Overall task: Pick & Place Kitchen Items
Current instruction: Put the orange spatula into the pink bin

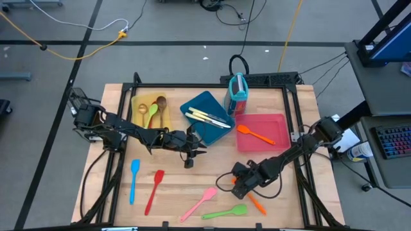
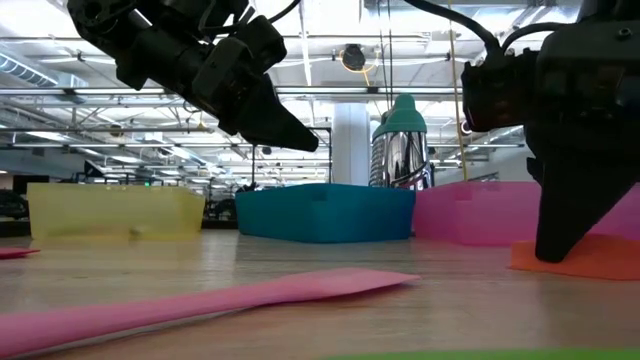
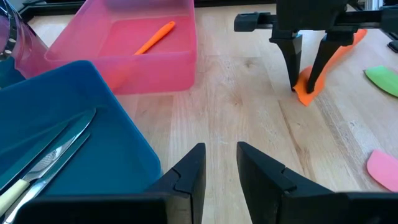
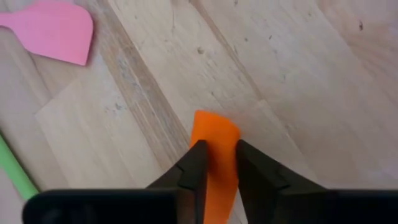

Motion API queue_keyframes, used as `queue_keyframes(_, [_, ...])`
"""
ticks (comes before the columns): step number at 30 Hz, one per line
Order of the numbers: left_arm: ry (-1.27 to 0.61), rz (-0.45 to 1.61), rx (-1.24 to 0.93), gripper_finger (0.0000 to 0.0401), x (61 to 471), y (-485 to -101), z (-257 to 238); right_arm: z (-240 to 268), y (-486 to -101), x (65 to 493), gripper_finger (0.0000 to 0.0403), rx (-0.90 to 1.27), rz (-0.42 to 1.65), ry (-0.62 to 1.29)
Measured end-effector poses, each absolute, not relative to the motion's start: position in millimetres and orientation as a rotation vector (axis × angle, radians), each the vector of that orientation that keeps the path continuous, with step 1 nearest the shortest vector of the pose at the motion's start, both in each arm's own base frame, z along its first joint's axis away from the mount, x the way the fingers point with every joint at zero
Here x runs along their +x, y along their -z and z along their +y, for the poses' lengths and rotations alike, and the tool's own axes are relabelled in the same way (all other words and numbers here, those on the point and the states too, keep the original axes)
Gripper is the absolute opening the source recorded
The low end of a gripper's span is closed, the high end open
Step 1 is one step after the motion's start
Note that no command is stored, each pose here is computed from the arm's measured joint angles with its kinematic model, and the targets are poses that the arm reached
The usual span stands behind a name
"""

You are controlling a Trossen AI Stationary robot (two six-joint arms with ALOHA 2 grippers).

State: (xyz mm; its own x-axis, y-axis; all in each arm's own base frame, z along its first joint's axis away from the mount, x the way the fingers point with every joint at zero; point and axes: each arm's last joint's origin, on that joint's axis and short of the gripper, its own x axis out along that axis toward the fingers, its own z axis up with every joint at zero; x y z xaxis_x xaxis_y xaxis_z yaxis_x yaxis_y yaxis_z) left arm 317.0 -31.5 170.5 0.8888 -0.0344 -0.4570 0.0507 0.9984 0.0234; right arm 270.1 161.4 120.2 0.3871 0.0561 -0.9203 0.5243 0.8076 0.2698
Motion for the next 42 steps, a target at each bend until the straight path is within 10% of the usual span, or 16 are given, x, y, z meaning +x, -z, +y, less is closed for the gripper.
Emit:
queue_keyframes(11, [0.044, 0.474, 0.034, 0.0093, 317.1, -170.5, -31.4, 148.9, -174.3, 263.3, 0.0004, 0.590, 0.978, 0.264])
queue_keyframes(42, [0.038, 0.487, 0.036, 0.0093, 316.6, -169.4, -30.2, 56.5, -279.5, 197.3, 0.0000, 0.190, 0.806, 0.259])
